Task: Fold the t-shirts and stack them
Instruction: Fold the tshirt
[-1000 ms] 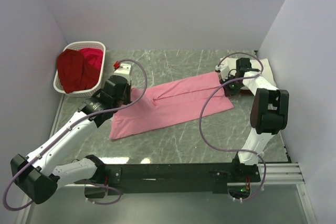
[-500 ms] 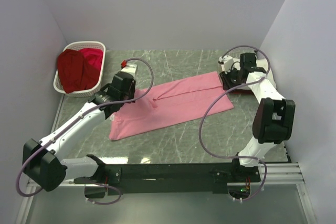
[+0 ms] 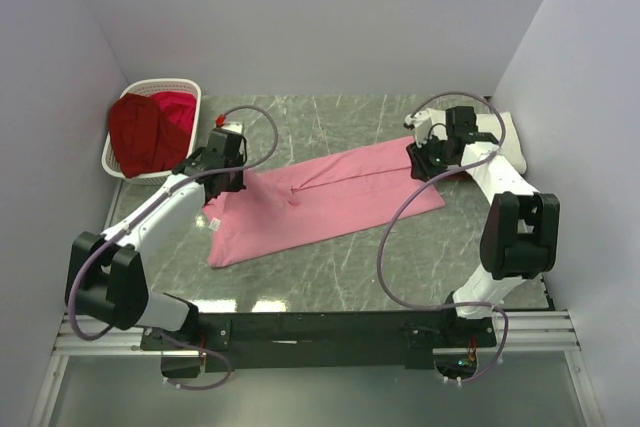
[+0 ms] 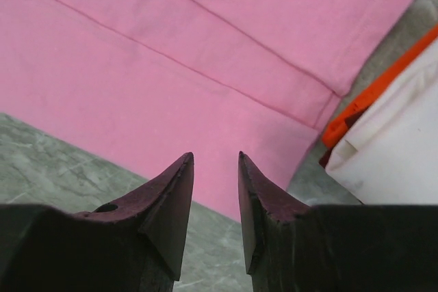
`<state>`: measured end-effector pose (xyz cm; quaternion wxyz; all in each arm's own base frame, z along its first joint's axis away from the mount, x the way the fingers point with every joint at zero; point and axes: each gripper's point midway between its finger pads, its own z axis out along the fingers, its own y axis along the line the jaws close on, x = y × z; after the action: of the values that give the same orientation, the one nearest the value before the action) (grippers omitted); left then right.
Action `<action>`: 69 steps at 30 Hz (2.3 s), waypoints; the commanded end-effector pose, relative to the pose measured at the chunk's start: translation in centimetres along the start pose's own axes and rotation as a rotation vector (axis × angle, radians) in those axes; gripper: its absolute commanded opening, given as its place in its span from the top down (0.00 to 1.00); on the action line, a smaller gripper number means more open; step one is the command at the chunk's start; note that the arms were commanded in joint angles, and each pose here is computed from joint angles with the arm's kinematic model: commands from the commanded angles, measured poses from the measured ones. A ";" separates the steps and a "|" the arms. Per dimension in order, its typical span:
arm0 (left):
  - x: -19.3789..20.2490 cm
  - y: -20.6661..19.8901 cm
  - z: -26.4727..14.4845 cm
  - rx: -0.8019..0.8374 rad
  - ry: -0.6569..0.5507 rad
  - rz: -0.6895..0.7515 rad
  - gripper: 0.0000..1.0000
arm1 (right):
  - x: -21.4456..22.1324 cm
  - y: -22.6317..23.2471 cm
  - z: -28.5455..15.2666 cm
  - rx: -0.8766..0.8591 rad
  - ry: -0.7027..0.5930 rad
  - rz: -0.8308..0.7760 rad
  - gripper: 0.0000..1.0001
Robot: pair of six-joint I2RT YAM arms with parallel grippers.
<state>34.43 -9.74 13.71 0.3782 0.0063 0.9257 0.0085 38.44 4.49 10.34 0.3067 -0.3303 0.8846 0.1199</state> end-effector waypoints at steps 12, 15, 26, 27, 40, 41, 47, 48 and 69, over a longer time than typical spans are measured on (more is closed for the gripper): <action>-5.8 -0.7 0.9 0.148 -0.045 -0.098 0.34 | -4.1 8.9 0.1 -0.237 -0.069 -0.181 0.59; -6.6 -1.5 -0.6 0.210 -0.092 -0.116 0.36 | -6.1 14.6 1.0 -0.475 -0.041 -0.214 0.59; -5.2 2.3 -10.4 0.210 -0.506 -0.154 0.13 | -18.4 26.0 10.3 -0.612 -0.020 0.050 0.59; -4.4 2.9 -10.1 0.185 -0.512 -0.161 0.09 | -19.2 26.4 10.9 -0.598 -0.034 0.062 0.59; -4.6 4.2 -12.4 0.153 -0.601 -0.172 0.07 | -22.0 28.6 19.1 -0.511 -0.089 0.216 0.61; -4.6 4.2 -12.3 0.151 -0.599 -0.169 0.07 | -21.9 28.6 19.4 -0.505 -0.087 0.215 0.62; -4.6 3.8 -12.2 0.171 -0.590 -0.163 0.08 | -20.5 28.8 20.6 -0.494 -0.049 0.199 0.62; -4.6 3.7 -12.3 0.173 -0.592 -0.163 0.08 | -20.2 28.8 20.5 -0.491 -0.041 0.196 0.62; -4.5 3.7 -12.2 0.176 -0.583 -0.162 0.09 | -18.2 29.5 20.7 -0.488 0.008 0.163 0.63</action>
<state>28.93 -6.07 24.28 0.6071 -0.0411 0.7874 -0.0985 39.17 44.53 4.81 0.1902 -0.3162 0.8606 0.3509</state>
